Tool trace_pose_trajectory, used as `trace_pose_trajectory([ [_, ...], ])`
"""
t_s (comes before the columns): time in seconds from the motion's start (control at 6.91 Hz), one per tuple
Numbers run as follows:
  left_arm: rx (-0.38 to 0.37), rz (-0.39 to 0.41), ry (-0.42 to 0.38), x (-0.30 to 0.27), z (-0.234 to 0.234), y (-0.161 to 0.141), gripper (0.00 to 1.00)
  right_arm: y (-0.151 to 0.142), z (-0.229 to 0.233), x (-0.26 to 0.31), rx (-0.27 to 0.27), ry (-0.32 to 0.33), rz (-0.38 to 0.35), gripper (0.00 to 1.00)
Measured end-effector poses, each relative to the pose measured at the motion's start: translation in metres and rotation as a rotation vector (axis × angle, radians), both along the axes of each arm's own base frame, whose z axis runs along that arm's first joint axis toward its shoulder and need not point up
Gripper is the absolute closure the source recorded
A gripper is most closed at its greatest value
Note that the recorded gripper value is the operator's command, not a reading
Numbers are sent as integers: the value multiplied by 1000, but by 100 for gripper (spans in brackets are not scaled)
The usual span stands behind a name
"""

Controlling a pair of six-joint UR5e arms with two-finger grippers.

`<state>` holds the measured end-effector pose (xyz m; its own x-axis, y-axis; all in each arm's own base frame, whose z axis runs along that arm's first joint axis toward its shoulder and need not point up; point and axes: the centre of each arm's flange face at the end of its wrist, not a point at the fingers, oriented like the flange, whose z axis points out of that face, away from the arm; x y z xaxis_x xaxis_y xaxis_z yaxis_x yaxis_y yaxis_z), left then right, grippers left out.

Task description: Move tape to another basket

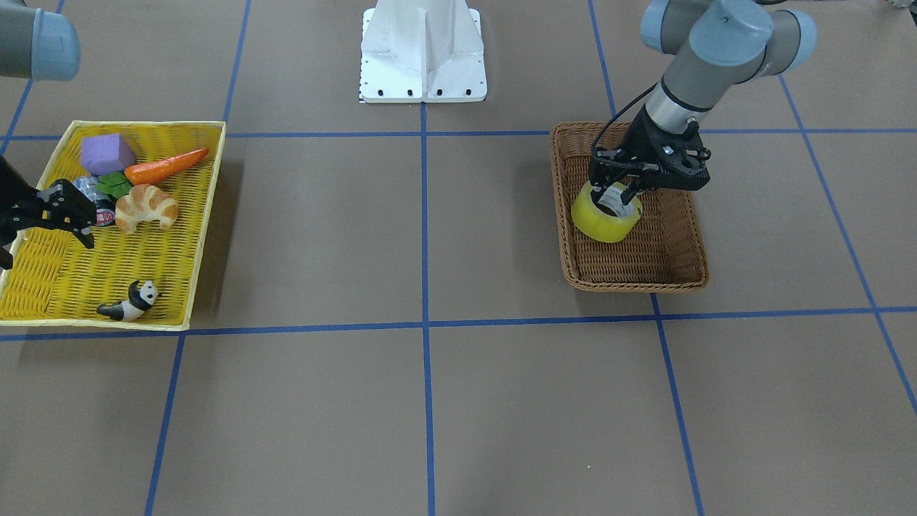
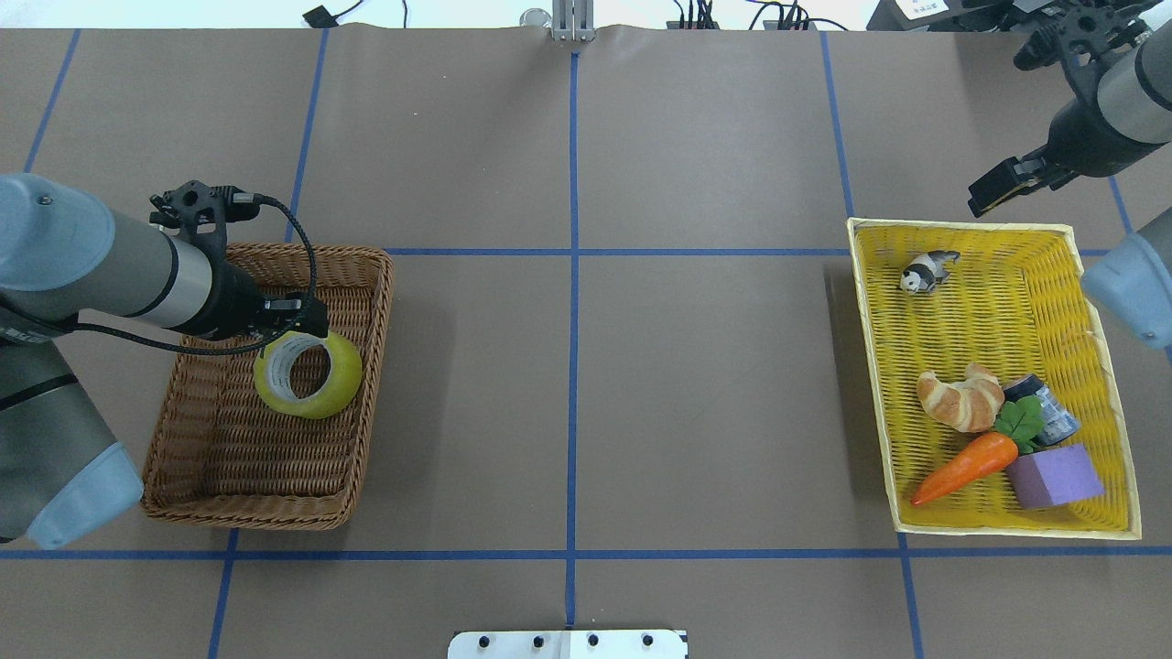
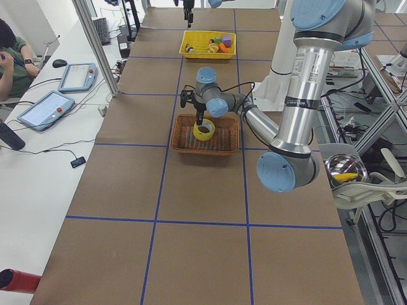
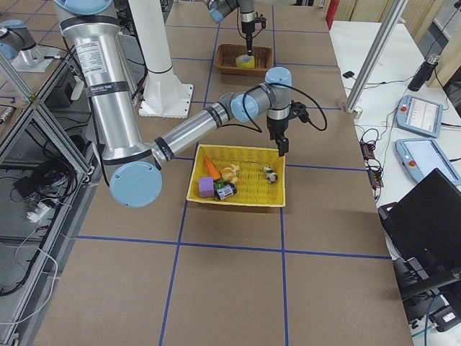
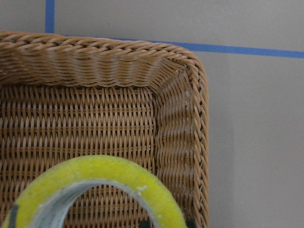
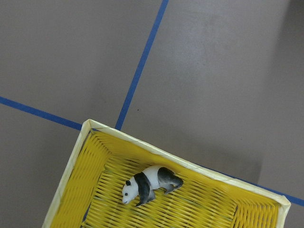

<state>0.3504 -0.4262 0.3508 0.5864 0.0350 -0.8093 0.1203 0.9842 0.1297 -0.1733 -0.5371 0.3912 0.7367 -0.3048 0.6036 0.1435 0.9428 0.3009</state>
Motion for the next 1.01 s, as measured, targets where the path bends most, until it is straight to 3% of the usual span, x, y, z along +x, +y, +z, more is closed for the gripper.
trace_pose_trajectory([
  [0.29, 102, 53, -52, -32, 18, 15, 2, -12, 10, 38, -63, -50, -16, 0],
  [0.58, 156, 85, -134, -108, 61, 23, 2, -16, 33, 92, -73, -65, -59, 0],
  [0.72, 160, 101, -162, -159, 89, 18, 2, -9, 54, 119, -77, -59, -69, 0],
  [1.01, 37, 26, -103, -285, 158, 4, 2, 9, 88, 156, -112, -61, -44, 0],
])
